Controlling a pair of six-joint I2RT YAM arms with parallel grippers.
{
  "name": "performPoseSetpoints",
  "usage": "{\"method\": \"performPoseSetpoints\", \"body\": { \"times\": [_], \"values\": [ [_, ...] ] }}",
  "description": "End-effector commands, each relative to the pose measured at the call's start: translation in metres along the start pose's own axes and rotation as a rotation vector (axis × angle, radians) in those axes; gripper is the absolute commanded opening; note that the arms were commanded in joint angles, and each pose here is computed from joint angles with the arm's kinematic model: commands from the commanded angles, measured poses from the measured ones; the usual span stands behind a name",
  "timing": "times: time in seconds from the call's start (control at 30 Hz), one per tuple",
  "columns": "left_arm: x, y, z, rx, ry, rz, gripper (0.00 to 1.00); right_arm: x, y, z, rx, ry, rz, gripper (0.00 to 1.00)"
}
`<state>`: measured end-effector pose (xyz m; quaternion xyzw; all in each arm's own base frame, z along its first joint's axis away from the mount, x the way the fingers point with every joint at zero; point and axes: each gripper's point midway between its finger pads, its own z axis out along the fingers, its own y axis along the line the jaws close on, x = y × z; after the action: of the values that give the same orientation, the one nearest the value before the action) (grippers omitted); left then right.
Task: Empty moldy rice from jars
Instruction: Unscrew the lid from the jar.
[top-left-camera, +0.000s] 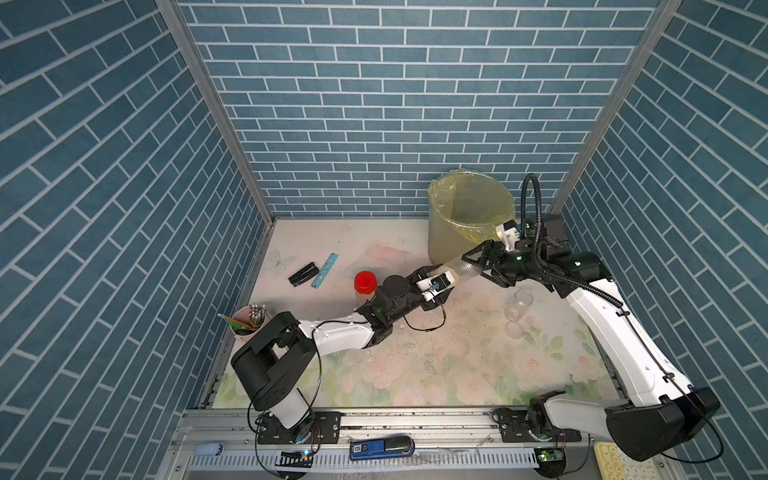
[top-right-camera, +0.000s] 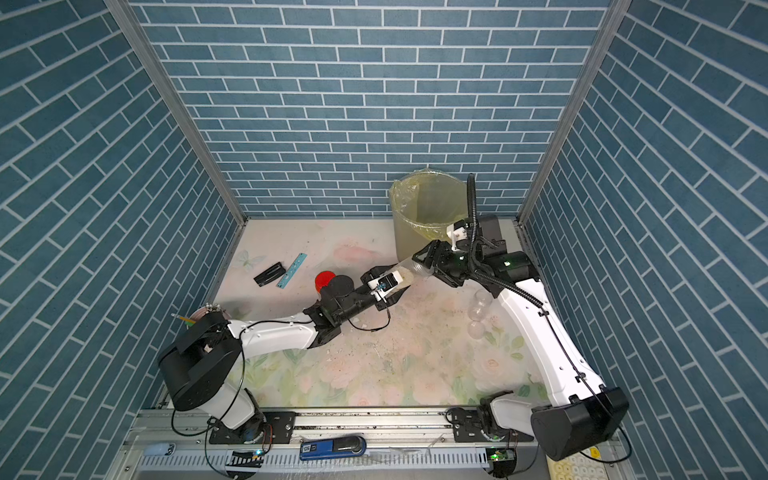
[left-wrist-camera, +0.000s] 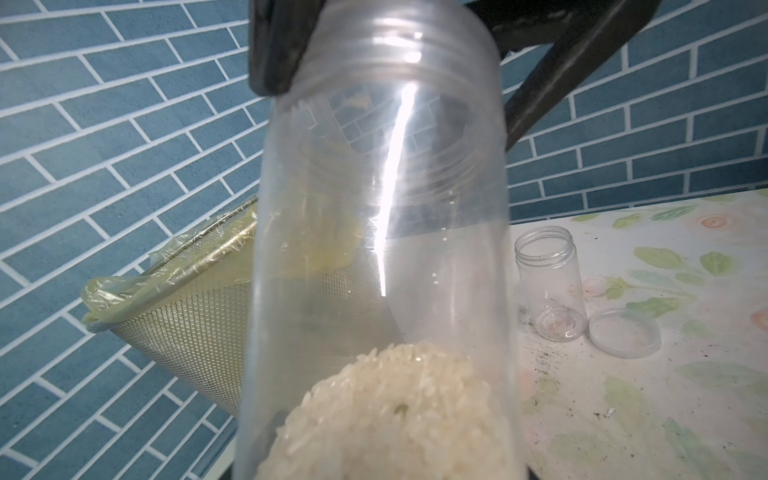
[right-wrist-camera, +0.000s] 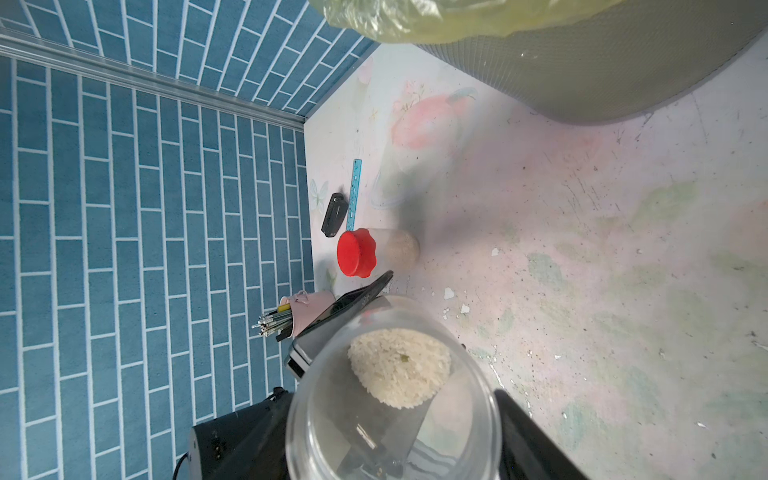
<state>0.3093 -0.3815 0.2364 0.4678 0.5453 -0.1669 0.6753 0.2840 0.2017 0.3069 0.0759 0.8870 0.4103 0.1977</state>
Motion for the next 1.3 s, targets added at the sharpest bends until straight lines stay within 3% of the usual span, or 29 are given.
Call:
{"method": "performPoseSetpoints", "body": {
  "times": [0.0, 0.13, 0.23, 0.43, 0.53, 0.8, 1.27],
  "values": [
    [-0.017, 0.006, -0.005, -0.022, -0.051, 0.010, 0.21, 0.001, 0.007, -0.005, -0.010, 0.003, -0.052, 0.63],
    [-0.017, -0.001, -0.006, 0.026, -0.051, -0.007, 0.19, 0.007, 0.016, -0.009, -0.051, 0.030, -0.189, 0.42],
    [-0.018, -0.009, -0.009, 0.112, -0.074, -0.067, 0.17, 0.023, 0.027, -0.014, -0.133, 0.102, -0.381, 0.36],
    [-0.016, -0.016, -0.017, 0.223, -0.108, -0.168, 0.11, 0.035, 0.031, -0.033, -0.221, 0.106, -0.802, 0.30],
    [-0.012, -0.019, -0.019, 0.267, -0.091, -0.194, 0.11, 0.045, 0.032, -0.034, -0.316, 0.130, -0.905, 0.28],
    [0.008, -0.020, -0.020, 0.281, -0.034, -0.198, 0.08, 0.038, 0.023, -0.041, -0.337, 0.173, -1.062, 0.10],
    [0.021, -0.011, -0.021, 0.273, -0.009, -0.236, 0.04, 0.025, 0.033, -0.045, -0.342, 0.163, -1.237, 0.00]
  ]
}}
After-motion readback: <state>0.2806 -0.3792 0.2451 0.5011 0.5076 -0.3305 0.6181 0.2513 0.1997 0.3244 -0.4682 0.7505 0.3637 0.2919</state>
